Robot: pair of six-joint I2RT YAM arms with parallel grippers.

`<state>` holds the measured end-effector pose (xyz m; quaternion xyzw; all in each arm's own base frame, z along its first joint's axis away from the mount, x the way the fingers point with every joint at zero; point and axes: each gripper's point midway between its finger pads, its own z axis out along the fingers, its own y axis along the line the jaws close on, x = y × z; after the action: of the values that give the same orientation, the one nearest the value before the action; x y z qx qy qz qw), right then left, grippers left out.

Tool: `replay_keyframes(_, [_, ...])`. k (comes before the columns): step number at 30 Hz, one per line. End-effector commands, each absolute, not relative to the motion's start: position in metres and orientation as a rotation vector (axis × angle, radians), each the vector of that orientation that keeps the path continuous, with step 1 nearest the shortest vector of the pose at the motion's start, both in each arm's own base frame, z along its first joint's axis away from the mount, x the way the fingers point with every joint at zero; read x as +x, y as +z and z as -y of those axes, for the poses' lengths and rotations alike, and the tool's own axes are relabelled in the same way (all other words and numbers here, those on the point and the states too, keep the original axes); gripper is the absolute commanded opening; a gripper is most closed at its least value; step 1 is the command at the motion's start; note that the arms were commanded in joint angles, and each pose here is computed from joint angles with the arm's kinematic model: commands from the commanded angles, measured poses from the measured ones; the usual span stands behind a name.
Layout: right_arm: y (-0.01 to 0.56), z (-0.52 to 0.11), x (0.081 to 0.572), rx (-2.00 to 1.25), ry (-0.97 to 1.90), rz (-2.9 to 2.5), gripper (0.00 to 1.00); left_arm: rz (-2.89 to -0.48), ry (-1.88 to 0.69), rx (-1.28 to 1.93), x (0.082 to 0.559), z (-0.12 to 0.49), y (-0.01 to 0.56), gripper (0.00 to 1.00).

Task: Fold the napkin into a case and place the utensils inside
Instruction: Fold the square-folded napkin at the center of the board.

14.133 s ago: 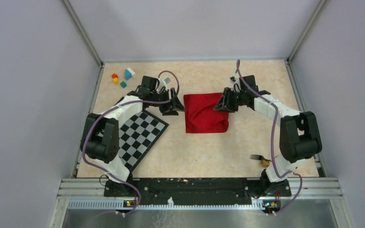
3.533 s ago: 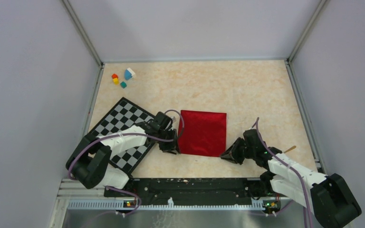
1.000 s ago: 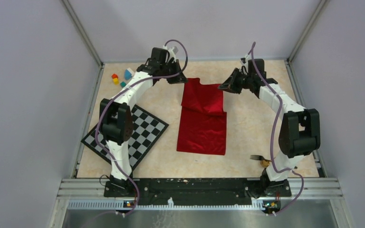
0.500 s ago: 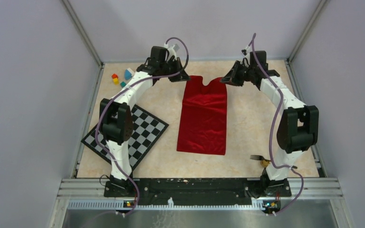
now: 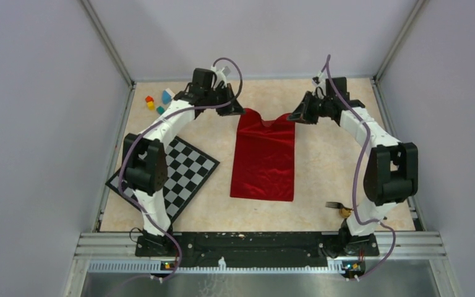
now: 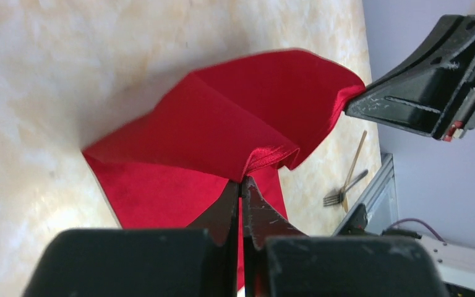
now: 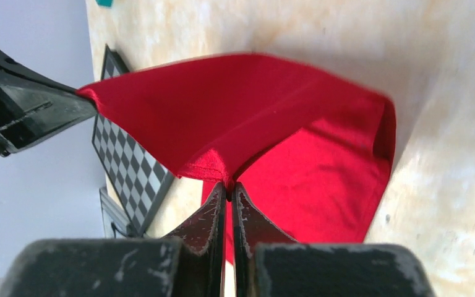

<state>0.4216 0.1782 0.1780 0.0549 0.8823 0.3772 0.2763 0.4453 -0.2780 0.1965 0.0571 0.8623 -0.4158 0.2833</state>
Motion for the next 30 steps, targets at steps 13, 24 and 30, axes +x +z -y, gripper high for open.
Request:
replay_keyframes(13, [0.119,-0.197,0.264,0.136,1.174,-2.497,0.0,-2.586,-1.164,0.134,0.26,0.244,0.116,0.0])
replay_keyframes(24, [0.08,-0.184,0.21,0.188,1.152,-2.587,0.0,-2.718,-1.161,0.182,0.2,0.243,0.08,0.0])
replay_keyframes(30, [0.069,-0.181,0.198,0.198,1.148,-2.619,0.0,-2.778,-1.158,0.223,0.183,0.248,0.068,0.0])
